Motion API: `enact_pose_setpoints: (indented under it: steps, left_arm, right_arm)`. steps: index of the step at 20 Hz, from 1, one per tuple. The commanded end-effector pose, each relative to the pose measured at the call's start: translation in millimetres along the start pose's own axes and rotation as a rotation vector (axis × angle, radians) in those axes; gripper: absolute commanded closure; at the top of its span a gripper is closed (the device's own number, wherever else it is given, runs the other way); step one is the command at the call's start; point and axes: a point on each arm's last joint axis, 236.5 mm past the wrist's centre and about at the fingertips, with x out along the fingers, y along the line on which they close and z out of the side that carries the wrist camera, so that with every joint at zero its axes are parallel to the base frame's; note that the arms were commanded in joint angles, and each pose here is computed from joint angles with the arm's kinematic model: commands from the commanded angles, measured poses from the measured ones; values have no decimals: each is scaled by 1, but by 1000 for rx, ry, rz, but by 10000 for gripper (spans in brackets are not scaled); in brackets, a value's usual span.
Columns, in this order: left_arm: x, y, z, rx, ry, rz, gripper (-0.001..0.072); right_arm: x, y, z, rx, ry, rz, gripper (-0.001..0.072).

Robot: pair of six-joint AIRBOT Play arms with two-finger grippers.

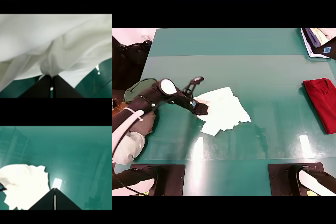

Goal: Fold the shirts.

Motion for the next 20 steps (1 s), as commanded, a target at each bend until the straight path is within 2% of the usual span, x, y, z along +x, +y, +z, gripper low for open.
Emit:
enact_pose_setpoints:
  steps: [1, 6, 7, 8, 9, 13, 20]
  left_arm:
    - [-83, -5, 29, 135, -116, 106, 684]
    - [-257, -39, 68, 250, -531, 246, 683]
    - [-274, -47, 67, 269, -573, 258, 683]
    - [-284, -52, 65, 280, -593, 262, 683]
    - [-287, -55, 63, 284, -600, 262, 683]
    - [-276, -51, 49, 271, -524, 257, 683]
    - [-268, -49, 34, 263, -450, 253, 683]
  right_arm:
    - [4, 0, -14, 5, 48, 7, 696]
    - [69, 5, -99, 67, 272, 75, 683]
    - [87, 10, -122, 77, 335, 97, 533]
    - [106, 15, -148, 80, 401, 113, 302]
    - [123, 20, -171, 81, 455, 126, 217]
    - [195, 42, -237, 34, 578, 152, 218]
    - [277, 58, -266, -14, 654, 143, 218]
